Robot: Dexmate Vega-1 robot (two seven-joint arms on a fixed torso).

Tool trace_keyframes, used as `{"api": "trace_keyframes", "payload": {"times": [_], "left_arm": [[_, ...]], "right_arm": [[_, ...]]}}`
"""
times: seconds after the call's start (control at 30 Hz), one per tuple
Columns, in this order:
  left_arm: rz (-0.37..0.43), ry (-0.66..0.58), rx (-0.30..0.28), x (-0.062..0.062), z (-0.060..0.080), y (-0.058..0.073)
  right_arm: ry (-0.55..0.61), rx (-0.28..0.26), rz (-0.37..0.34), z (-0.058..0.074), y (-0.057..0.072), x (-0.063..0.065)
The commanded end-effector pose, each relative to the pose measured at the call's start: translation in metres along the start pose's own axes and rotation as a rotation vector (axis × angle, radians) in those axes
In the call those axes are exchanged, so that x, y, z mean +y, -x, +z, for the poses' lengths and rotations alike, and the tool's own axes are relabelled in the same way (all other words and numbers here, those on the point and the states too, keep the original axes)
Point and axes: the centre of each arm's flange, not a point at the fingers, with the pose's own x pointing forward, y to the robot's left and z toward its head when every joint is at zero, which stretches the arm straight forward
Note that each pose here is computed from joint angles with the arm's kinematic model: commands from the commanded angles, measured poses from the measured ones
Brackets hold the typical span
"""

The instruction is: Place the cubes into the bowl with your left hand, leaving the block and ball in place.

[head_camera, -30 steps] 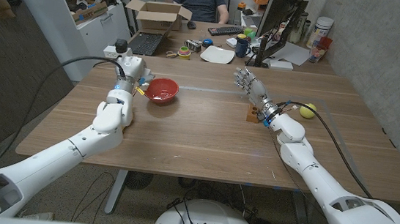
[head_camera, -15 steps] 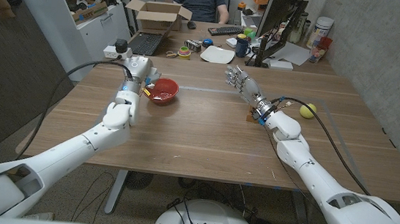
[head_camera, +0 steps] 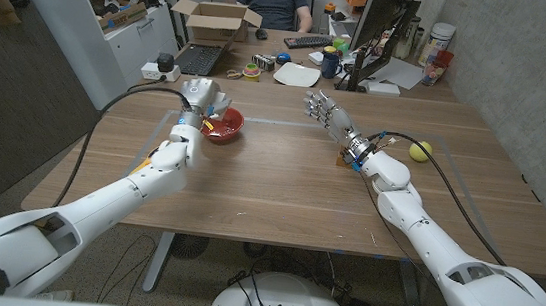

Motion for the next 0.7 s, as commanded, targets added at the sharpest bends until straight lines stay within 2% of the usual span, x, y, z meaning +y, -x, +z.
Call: {"api": "trace_keyframes", "payload": {"times": [0.03,0.53,0.7], "left_arm": [[-0.088,0.043,-0.003,-0.016,0.0107,-0.0067],[-0.153,-0.043,0.011,-0.0194,0.0097,-0.0069],[-0.178,-0.05,0.03,-0.0227,0.0027,-0.0045]], "right_arm": [[0.001,-0.002,0.019,0.0034,0.0012,0.0045],[-0.015,0.002,-0.014,0.0002,0.0098,-0.0004],[-0.018,0.004,-0.012,-0.001,0.0099,-0.0006]]}}
